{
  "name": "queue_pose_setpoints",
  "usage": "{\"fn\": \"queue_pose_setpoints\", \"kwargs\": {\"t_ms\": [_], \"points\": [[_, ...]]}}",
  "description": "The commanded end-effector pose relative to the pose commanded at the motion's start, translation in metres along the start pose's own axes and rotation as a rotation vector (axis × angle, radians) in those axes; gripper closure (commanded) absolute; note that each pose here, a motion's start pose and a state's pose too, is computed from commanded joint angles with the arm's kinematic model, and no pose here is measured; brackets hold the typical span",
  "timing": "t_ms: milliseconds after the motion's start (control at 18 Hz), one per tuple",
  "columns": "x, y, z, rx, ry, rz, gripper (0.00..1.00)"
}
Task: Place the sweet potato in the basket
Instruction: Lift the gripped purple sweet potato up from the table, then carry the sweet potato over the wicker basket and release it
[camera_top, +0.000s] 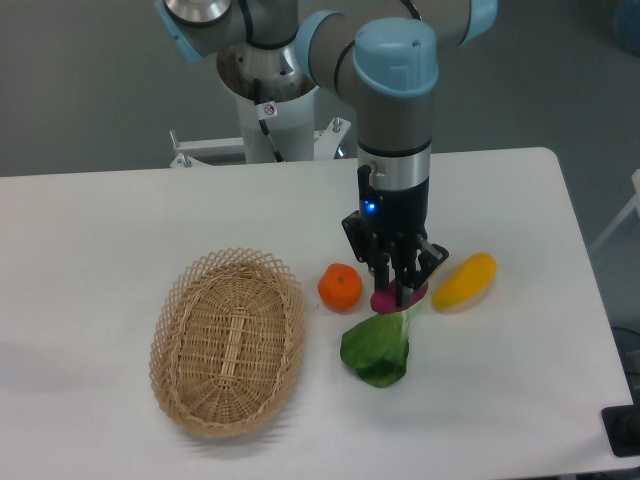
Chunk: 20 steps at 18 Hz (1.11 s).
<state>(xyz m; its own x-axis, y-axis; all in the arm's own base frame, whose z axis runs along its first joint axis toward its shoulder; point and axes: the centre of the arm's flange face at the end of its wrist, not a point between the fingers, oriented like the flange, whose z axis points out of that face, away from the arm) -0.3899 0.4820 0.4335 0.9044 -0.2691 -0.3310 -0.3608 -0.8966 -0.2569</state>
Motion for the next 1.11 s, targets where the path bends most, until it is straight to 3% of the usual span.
{"fn": "queue_pose_setpoints", "kwargs": {"t_ms": [667,889,1111], "points": [[0.042,-0.022,0.035,-0.018,0.060,-0.054,0.75],[0.085,-0.054,0.057,-0.111,0.068,-0.052,0.75],[0.134,-0.090,0.092,-0.128,0.117,-0.166,0.75]]}}
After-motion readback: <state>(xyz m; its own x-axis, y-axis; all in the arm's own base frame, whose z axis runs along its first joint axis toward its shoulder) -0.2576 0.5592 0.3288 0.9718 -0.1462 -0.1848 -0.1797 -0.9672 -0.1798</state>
